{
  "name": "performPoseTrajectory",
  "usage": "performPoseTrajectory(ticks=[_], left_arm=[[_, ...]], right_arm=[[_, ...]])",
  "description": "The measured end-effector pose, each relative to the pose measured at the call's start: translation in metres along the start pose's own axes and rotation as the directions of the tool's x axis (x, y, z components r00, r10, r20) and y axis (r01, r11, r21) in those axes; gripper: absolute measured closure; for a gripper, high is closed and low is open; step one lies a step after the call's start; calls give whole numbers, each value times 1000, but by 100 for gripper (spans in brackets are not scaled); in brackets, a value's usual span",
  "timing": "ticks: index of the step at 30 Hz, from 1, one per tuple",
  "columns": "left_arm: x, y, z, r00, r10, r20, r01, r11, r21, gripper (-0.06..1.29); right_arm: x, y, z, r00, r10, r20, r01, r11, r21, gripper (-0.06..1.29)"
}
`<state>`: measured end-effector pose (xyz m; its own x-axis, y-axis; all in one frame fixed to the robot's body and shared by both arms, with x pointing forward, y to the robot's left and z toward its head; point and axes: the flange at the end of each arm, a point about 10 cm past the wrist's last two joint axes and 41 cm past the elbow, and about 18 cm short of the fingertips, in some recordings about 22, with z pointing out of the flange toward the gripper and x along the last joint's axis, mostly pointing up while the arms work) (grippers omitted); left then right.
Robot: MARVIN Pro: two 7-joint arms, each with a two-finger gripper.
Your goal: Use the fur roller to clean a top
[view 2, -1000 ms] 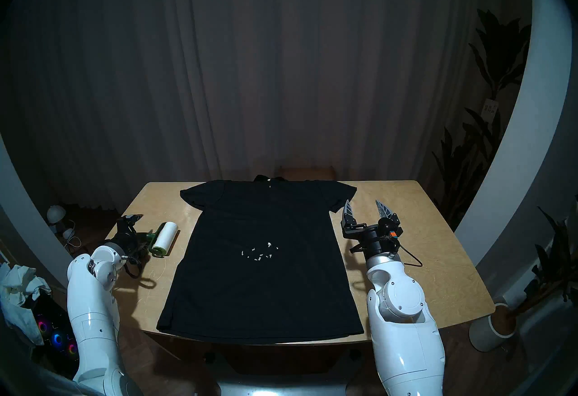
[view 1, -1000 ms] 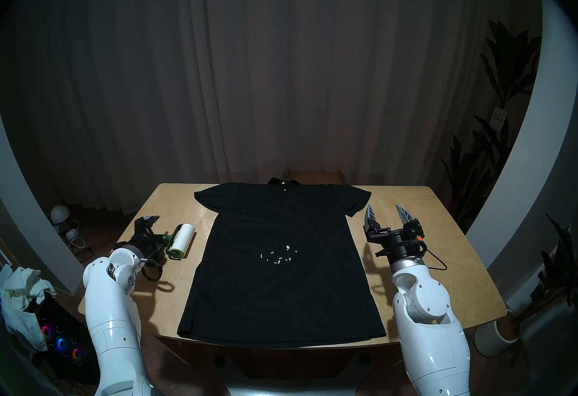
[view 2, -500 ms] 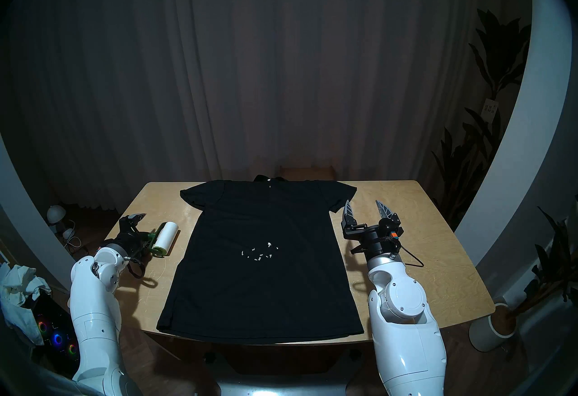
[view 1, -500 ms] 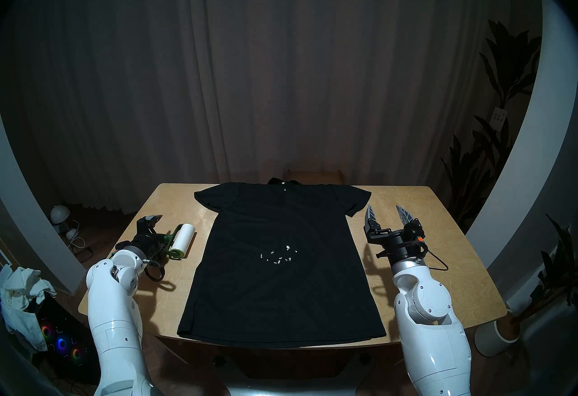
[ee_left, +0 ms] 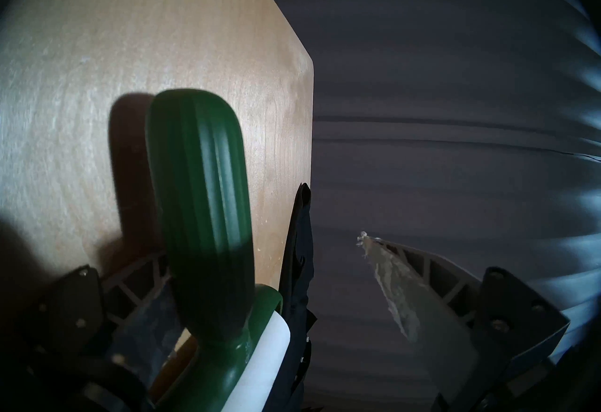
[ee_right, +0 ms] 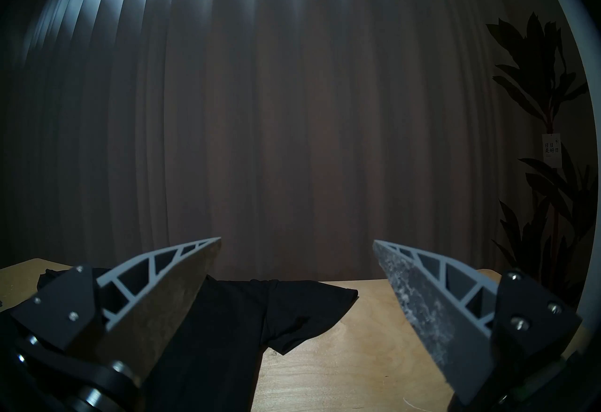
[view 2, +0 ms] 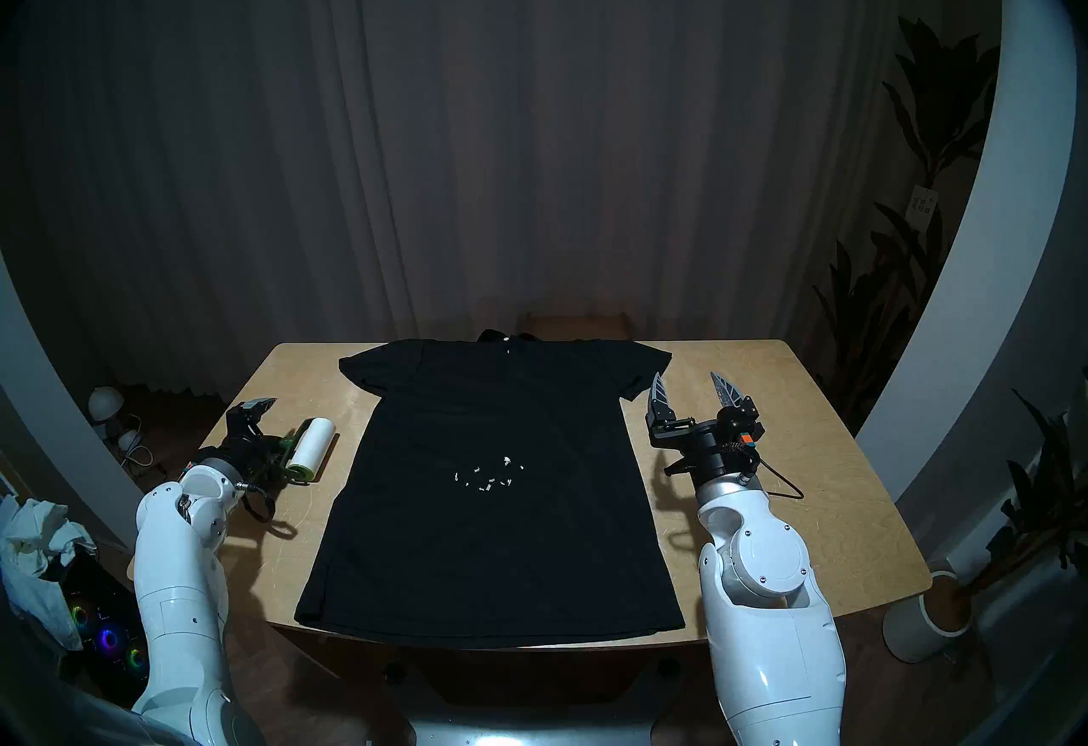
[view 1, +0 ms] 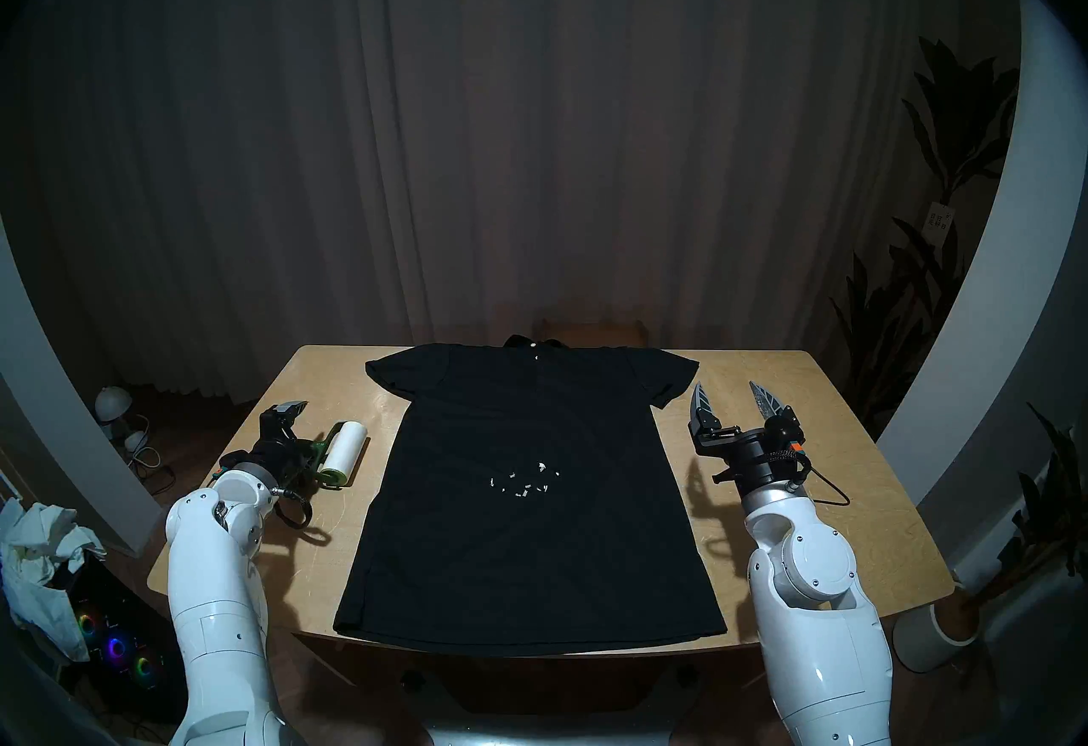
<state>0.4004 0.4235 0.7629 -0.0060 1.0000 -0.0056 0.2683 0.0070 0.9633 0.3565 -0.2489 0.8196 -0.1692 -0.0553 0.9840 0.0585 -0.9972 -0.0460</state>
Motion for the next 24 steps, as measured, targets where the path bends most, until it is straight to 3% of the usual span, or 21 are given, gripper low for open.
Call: performPoseTrajectory(ticks=[17,20,21,22,24], left_arm=[[2,2,6,1000,6,-13,-6,1000,6,12],[2,2,6,1000,8,-13,-8,1000,8,30],[2,2,6,1000,8,-14,-8,1000,8,64],[2,2,6,1000,8,-15,-8,1000,8,78],[2,2,6,1000,8,-16,-8,1000,9,79]], right_arm=[[0,2,0,1000,2,-1,-2,1000,-5,0],[1,3,0,1000,3,-1,-3,1000,-7,0],[1,4,0,1000,3,-1,-3,1000,-8,0],[1,4,0,1000,4,-1,-4,1000,-8,0],[1,4,0,1000,6,-2,-6,1000,-9,0]])
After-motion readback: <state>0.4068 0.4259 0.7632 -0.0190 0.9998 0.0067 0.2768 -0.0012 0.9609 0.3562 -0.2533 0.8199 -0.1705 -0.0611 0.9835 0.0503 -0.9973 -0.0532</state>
